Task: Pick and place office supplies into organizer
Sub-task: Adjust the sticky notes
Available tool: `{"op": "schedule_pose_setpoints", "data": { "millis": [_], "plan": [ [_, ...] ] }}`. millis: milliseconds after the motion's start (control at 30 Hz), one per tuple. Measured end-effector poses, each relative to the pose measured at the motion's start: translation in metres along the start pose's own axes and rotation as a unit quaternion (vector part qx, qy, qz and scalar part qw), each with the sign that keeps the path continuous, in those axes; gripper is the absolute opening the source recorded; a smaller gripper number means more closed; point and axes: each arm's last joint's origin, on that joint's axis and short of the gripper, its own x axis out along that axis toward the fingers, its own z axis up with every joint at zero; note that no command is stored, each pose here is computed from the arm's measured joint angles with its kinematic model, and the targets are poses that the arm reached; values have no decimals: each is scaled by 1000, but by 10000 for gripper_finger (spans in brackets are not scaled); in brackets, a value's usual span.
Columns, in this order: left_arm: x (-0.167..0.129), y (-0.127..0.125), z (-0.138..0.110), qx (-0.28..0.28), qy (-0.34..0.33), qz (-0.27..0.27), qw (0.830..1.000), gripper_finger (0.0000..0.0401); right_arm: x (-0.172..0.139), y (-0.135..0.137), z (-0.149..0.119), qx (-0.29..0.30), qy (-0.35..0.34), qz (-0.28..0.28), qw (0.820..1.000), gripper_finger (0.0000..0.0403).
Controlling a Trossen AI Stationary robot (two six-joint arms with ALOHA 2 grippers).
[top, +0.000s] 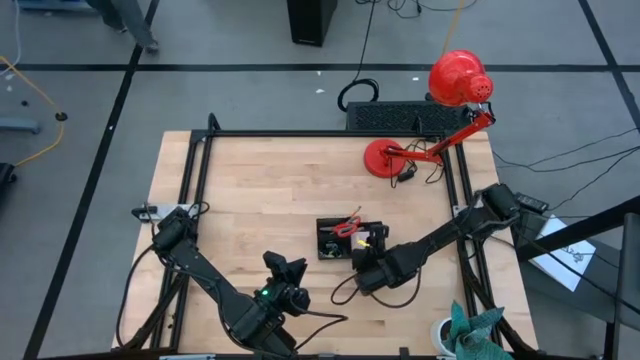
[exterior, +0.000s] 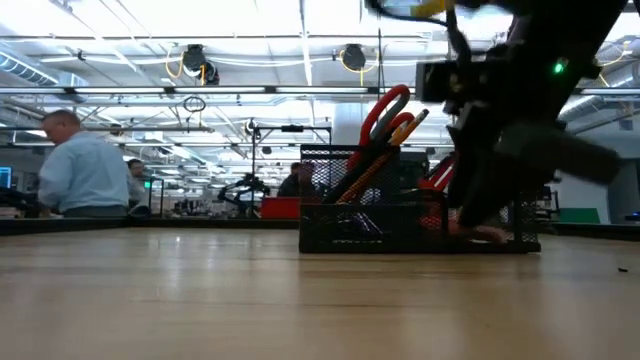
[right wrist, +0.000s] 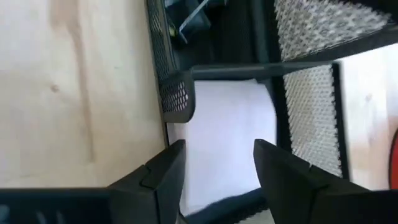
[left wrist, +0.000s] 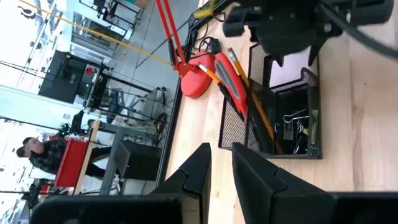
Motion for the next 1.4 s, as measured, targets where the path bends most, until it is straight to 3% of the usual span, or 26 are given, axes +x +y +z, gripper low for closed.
{"op": "schedule_pose_setpoints", "data": {
  "millis": [333, 533, 600, 1000, 1400],
  "plan": [
    [0, 0, 0, -5, 0, 0, 1000, 72, -45, -24, 6, 0, -73, 32, 997, 146],
    [0, 0, 0, -6, 0, 0, 1000, 72, -41, -34, 11, -23, -59, 82, 995, 28],
    [0, 0, 0, -6, 0, 0, 1000, 72, -35, -37, 11, -28, -56, 89, 994, 10],
    [0, 0, 0, 0, 1, -1, 1000, 72, 6, -42, -10, -10, -37, 125, 991, 1],
    [0, 0, 0, 3, 1, -1, 1000, 72, 13, -40, -16, -10, -31, 143, 989, 1]
  ]
}}
